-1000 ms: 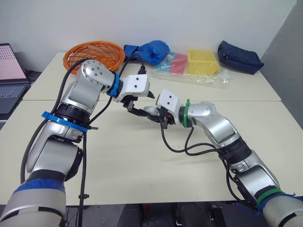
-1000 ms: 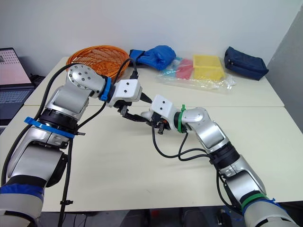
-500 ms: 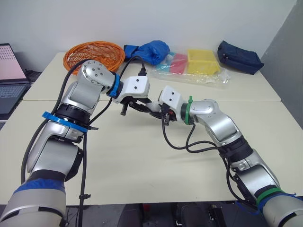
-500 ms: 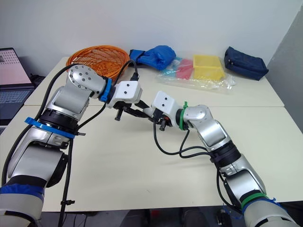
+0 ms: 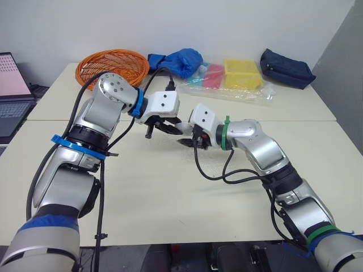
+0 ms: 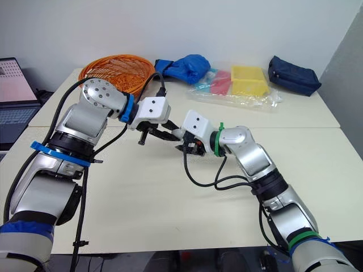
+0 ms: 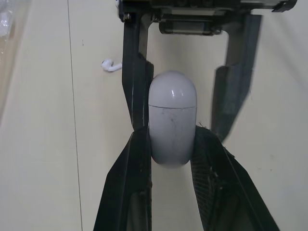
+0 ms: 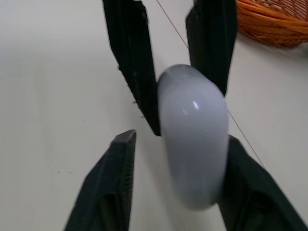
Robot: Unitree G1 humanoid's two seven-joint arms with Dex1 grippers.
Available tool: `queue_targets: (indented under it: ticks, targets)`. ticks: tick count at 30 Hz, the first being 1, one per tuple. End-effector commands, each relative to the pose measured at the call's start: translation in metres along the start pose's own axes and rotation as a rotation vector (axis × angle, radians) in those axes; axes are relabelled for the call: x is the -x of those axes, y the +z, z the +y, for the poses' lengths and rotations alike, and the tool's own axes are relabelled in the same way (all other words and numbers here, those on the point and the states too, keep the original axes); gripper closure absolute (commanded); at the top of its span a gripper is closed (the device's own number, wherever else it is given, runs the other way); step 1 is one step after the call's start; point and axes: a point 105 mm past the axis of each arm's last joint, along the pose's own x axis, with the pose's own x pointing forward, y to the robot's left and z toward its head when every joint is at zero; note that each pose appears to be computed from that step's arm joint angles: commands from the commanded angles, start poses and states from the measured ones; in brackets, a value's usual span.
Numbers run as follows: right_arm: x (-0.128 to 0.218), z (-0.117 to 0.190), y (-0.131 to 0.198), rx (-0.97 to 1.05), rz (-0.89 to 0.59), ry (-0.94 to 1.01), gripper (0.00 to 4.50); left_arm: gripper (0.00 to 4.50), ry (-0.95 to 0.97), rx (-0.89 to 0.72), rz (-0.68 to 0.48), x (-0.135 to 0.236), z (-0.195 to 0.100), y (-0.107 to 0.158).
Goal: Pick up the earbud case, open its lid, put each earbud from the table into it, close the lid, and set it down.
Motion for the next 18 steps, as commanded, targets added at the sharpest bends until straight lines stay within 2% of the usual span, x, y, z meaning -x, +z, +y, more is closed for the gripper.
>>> queue_targets:
  ticks: [1, 3, 4, 8, 9, 12, 15, 18]
  targets:
    - [0.019, -0.006, 0.014, 0.01, -0.053, 0.001, 0.93, 3.77, 0.029, 0.035, -0.06, 0.01, -0.002, 0.006]
    - [0.035, -0.008, 0.018, -0.029, -0.086, 0.003, 0.22, 3.77, 0.044, 0.094, -0.104, 0.01, -0.007, 0.001]
    - [0.044, -0.009, 0.02, -0.033, -0.104, -0.004, 0.04, 3.77, 0.072, 0.139, -0.161, 0.01, -0.008, 0.0]
    - [0.068, -0.007, 0.029, -0.078, -0.184, -0.002, 0.04, 3.77, 0.208, 0.271, -0.357, 0.013, -0.013, -0.002]
    - [0.076, -0.006, 0.034, -0.119, -0.225, 0.003, 0.04, 3.77, 0.3, 0.287, -0.428, 0.016, -0.012, -0.006]
    - [0.09, -0.005, 0.041, -0.171, -0.273, 0.015, 0.04, 3.77, 0.396, 0.35, -0.501, 0.018, -0.022, -0.017]
    - [0.096, -0.001, 0.044, -0.125, -0.279, 0.036, 0.04, 3.77, 0.447, 0.453, -0.589, 0.018, -0.028, -0.014]
    - [0.092, -0.007, 0.039, -0.059, -0.257, 0.001, 0.04, 3.77, 0.439, 0.476, -0.769, 0.018, -0.043, 0.006]
